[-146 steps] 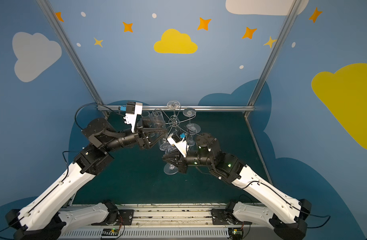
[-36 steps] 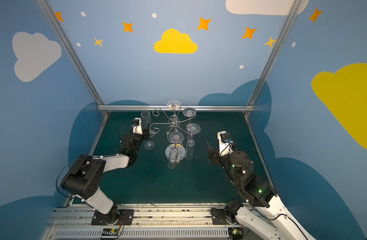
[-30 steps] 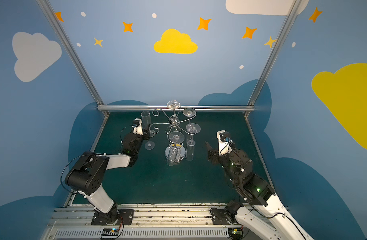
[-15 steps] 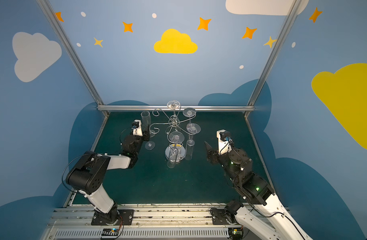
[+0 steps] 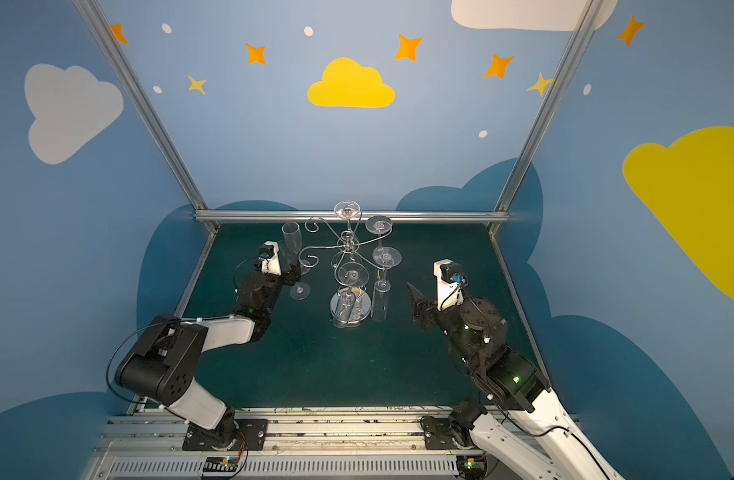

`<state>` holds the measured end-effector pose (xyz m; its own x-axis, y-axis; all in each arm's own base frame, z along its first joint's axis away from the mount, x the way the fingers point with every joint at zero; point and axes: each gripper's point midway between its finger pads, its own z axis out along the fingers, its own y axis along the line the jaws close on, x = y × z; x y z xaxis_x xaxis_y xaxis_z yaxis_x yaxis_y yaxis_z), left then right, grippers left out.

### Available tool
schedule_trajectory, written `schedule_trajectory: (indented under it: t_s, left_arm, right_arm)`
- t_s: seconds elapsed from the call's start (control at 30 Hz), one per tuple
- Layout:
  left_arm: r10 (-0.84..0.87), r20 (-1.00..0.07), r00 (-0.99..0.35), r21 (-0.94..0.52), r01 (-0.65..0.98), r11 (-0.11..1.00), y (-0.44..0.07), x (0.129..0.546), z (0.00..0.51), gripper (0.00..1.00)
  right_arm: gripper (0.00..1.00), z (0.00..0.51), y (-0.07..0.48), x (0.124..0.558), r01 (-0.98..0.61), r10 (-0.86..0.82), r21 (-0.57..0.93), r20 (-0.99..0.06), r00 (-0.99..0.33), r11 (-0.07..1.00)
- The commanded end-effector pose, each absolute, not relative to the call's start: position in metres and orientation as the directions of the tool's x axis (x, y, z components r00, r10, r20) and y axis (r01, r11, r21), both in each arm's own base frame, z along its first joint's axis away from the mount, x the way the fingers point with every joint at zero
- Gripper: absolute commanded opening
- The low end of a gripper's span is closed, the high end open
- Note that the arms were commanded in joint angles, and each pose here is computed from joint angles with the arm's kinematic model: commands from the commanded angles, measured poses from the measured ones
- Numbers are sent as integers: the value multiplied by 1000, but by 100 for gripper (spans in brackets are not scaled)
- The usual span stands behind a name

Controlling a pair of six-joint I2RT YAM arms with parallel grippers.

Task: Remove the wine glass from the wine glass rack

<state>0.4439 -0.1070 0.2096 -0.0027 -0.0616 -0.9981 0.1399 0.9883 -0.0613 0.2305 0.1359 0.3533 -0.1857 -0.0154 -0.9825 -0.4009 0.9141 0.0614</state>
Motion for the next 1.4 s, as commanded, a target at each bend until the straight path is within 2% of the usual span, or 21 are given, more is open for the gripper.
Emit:
schedule_trajectory:
  t_s: [0.0,0.2,0.43,0.7,0.87,1.03,1.2,1.37]
  left_arm:
    - [-76,-996,-41,-82,155,985,-107,435,213,86]
    - [-104,-993,-54,-111,149,983,-99,411,235,90]
    - [-134,-981,-143,-152,117,982,-84,369,253,93]
    - [-253,-948,-193,-286,169,943,-82,318,269,95]
    - [-347,-916,-201,-375,124,919,-73,301,273,97]
    - [-376,-889,-261,-426,169,889,-81,282,275,98]
    - [-402,-880,-252,-450,175,876,-77,268,278,98]
    - [-430,-873,-231,-473,180,863,-75,264,278,98]
  right_arm:
    - [77,363,139,230,-419,7,72,-988,-154,905]
    - [77,373,149,229,-463,9,85,-986,-165,882]
    - [77,378,159,224,-507,3,114,-977,-214,854]
    - [77,381,162,224,-507,20,160,-963,-269,847]
    - [77,389,178,227,-544,79,249,-946,-316,801]
    - [76,388,200,225,-585,88,342,-904,-418,735]
    - [76,391,217,217,-549,209,553,-798,-566,627]
    - [76,396,227,215,-482,351,723,-674,-650,495]
